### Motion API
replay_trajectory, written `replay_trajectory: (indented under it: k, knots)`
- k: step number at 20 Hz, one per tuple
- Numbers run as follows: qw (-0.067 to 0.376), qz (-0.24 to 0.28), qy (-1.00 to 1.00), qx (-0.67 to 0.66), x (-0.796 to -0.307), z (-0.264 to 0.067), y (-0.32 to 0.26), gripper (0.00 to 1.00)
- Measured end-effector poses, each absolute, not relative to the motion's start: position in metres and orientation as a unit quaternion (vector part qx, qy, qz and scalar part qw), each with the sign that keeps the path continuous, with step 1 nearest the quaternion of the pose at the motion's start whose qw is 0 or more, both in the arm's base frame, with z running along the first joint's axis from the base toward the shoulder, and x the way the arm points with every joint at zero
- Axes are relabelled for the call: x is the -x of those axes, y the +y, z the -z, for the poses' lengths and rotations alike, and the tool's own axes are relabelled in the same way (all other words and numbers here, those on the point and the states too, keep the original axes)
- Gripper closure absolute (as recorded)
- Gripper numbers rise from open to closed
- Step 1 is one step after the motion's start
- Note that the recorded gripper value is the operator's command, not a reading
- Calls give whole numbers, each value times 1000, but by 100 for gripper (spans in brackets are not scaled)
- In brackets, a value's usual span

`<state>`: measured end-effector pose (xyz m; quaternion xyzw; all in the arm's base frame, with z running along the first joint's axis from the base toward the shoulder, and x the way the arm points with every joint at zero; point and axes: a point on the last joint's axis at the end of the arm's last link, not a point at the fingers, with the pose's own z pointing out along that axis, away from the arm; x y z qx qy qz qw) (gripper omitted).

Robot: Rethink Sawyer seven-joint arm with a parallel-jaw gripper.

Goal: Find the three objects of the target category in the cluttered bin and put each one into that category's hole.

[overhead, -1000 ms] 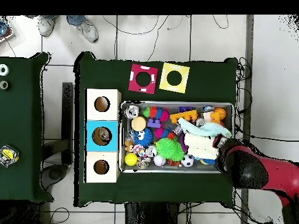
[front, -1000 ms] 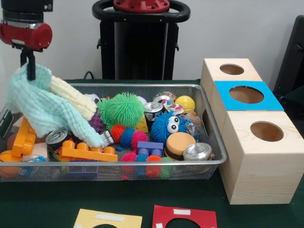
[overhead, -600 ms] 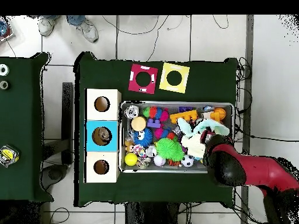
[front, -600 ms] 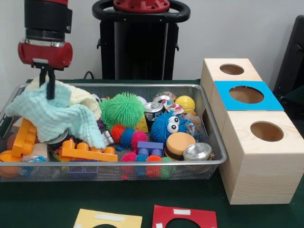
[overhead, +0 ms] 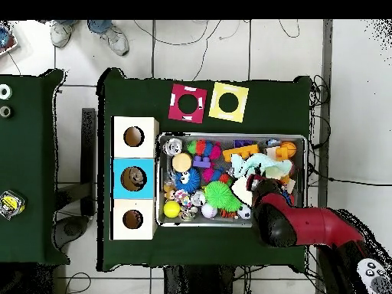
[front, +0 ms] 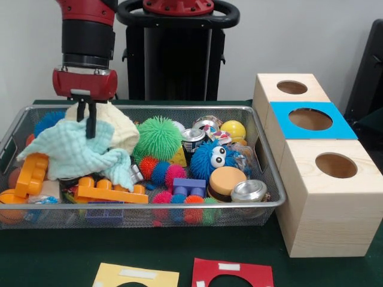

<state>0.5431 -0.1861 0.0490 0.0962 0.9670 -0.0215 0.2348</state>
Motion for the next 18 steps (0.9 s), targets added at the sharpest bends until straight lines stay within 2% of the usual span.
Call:
replay_trajectory:
  k: [10, 11, 18]
  knots:
    - [230, 25, 966, -114, -508, -33, -199, 100]
    - [229, 26, 966, -114, -506, -32, -201, 0]
    - [224, 34, 967, -112, -499, -31, -208, 0]
